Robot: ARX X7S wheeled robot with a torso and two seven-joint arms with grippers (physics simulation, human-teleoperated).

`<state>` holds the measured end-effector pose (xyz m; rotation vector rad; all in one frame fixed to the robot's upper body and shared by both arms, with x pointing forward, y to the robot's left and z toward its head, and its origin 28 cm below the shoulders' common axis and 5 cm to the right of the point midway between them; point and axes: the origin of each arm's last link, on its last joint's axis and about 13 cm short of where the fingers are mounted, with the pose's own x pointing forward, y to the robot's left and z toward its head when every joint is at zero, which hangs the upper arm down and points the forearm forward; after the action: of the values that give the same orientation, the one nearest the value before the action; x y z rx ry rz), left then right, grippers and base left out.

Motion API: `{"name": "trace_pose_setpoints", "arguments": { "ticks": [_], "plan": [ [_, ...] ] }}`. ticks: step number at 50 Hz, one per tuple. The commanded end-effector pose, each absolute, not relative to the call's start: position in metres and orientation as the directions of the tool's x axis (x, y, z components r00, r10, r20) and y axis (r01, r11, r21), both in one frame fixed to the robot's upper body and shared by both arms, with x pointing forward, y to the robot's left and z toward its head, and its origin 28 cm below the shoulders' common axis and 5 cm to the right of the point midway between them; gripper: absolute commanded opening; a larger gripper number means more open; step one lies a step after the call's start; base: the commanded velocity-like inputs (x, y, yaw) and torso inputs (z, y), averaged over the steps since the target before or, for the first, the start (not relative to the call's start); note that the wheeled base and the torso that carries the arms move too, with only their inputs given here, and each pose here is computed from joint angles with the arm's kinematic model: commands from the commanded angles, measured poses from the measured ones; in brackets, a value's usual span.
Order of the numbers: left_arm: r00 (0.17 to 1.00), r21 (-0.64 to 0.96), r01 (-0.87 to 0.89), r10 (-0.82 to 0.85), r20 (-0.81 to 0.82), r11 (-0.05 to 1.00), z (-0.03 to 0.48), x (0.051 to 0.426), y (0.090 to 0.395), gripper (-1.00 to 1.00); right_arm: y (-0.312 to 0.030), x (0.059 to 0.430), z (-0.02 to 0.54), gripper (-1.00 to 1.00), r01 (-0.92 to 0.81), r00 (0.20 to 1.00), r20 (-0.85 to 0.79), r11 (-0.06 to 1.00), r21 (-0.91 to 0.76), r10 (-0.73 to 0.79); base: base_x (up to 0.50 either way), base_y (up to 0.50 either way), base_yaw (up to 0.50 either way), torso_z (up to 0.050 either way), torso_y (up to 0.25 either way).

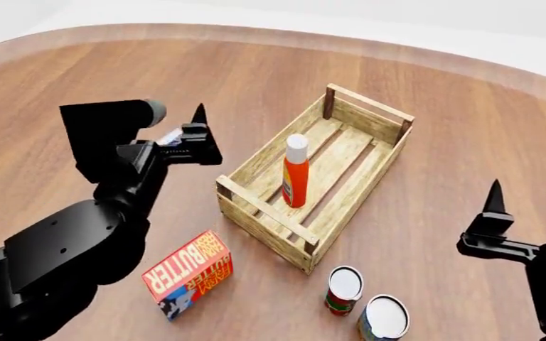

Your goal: Pick up the ketchup, and put it in the wooden tray.

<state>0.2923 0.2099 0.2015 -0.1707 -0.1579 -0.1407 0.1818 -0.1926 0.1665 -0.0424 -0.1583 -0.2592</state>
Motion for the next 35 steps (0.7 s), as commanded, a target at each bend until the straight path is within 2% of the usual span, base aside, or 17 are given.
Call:
{"name": "trace_pose_setpoints", "arguments": {
  "ticks": [1,35],
  "plan": [
    [0.992,-0.179,-0.001,0.024,0.127,0.984,0.182,0.266,0.237,1.0,-0.186,0.165,0.172,1.0,0.237,0.96,0.164,0.97,-0.047,-0.226,0.0,0.0,0.0,0.0,0.0],
    [0.972,-0.174,-0.12,0.151,0.182,0.977,0.164,0.212,0.277,1.0,-0.152,0.152,0.164,1.0,0.15,0.974,0.179,0.986,-0.07,-0.136,0.0,0.0,0.0,0.0,0.0]
  ]
}}
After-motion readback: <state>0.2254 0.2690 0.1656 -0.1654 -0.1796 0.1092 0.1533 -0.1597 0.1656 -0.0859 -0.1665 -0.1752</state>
